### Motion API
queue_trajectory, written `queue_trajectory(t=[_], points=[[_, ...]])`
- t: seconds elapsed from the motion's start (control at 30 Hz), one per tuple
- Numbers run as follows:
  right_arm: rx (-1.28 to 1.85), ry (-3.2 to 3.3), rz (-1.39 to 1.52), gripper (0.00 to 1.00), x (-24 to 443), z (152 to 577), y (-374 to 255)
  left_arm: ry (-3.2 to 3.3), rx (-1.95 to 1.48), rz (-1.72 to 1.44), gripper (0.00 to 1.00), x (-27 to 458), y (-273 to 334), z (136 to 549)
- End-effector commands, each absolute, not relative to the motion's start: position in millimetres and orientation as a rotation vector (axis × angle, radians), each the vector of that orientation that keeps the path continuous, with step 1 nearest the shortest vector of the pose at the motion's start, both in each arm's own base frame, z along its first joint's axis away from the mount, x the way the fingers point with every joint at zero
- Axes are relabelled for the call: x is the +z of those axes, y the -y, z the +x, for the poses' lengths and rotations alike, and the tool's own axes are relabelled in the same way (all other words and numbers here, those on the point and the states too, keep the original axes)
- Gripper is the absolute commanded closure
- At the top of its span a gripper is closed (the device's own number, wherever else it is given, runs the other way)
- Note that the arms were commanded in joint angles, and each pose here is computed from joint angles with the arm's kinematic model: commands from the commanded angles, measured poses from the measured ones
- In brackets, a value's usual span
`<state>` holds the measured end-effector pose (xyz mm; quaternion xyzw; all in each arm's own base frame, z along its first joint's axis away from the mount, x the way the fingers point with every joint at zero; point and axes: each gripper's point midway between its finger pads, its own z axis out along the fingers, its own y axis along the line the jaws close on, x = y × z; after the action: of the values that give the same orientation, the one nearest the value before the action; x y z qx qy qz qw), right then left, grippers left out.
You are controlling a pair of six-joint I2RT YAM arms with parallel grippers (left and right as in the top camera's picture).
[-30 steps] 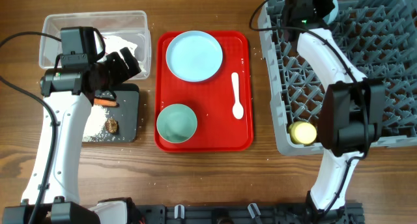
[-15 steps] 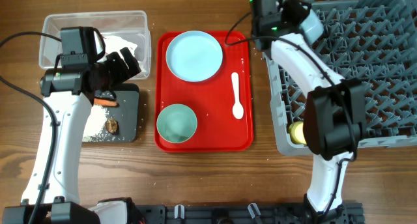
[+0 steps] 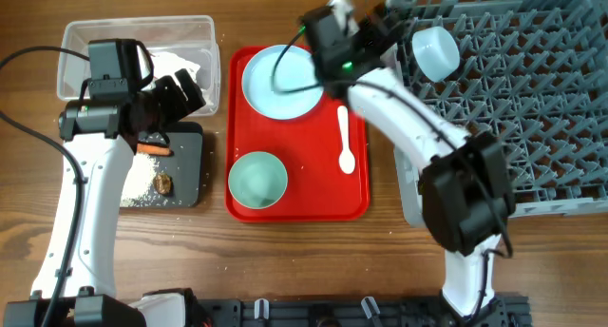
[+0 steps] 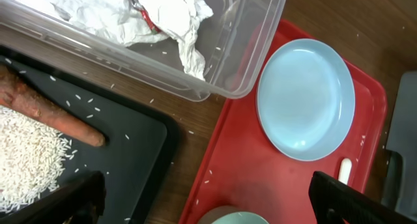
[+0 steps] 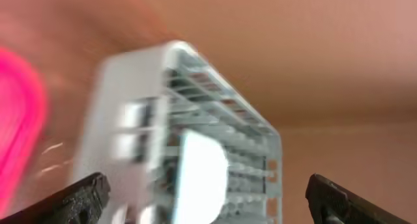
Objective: Sort waste into correct bins and load items into the dishwasher rack
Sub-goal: 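Place the blue bowl upside down in the dish rack, then grasp the green bowl with the right gripper and lift it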
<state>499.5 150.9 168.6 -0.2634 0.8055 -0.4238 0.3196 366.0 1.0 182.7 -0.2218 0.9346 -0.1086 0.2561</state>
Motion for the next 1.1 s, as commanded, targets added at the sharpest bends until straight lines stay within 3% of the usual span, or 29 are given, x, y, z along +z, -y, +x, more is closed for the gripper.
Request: queue_trajectory(t=[0.0, 0.07, 0.13, 0.2, 0.23, 0.43, 0.6, 0.67, 0.7, 0.77, 0.93, 1.0, 1.07], points=[[-0.701, -2.302, -0.653, 0.00, 131.5, 467.6, -197.1, -2.525, -0.289, -0.619, 0.00, 185.0, -3.9, 368.2], [-0.352, -2.515, -0.525, 0.00, 104.8, 437.6, -221.0, -2.525, -0.289, -0.619, 0.00, 185.0, -3.9, 368.2], [0.277, -2.695, -0.638, 0.00, 97.4, 388.7, -284.2, -2.525, -0.289, -0.619, 0.00, 185.0, -3.9, 368.2], [0.708, -2.733, -0.712, 0.11, 106.5, 355.0, -325.5, -2.525, -0.289, -0.619, 0.00, 185.0, -3.9, 368.2], [0.768, -2.811, -0.582, 0.14, 102.4, 346.0, -329.7, -2.525, -0.289, -0.619, 0.00, 185.0, -3.9, 368.2], [0.730, -3.098, -0.075, 0.23, 37.1, 305.0, -306.3, -2.525, -0.289, -0.619, 0.00, 185.0, -3.9, 368.2], [0.752, -3.104, -0.073, 0.40, 31.9, 301.3, -306.8, -2.525, -0.289, -0.619, 0.00, 185.0, -3.9, 368.2], [0.755, -3.100, -0.073, 0.58, 32.2, 302.2, -307.4, -2.525, -0.289, -0.619, 0.00, 185.0, -3.9, 368.2], [0.756, -3.098, -0.074, 0.75, 32.2, 302.4, -307.5, -2.525, -0.289, -0.619, 0.00, 185.0, -3.9, 368.2], [0.758, -3.096, -0.075, 0.96, 32.4, 302.7, -307.8, -2.525, -0.289, -0.619, 0.00, 185.0, -3.9, 368.2], [0.729, -2.998, -0.133, 0.96, 61.4, 324.9, -289.0, -2.525, -0.289, -0.619, 0.00, 185.0, -3.9, 368.2], [0.539, -2.909, -0.059, 0.96, 93.7, 348.9, -243.2, -2.525, -0.289, -0.619, 0.00, 185.0, -3.9, 368.2], [0.066, -2.683, 0.149, 0.96, 158.0, 380.0, -131.8, -2.525, -0.289, -0.619, 0.00, 185.0, -3.9, 368.2]])
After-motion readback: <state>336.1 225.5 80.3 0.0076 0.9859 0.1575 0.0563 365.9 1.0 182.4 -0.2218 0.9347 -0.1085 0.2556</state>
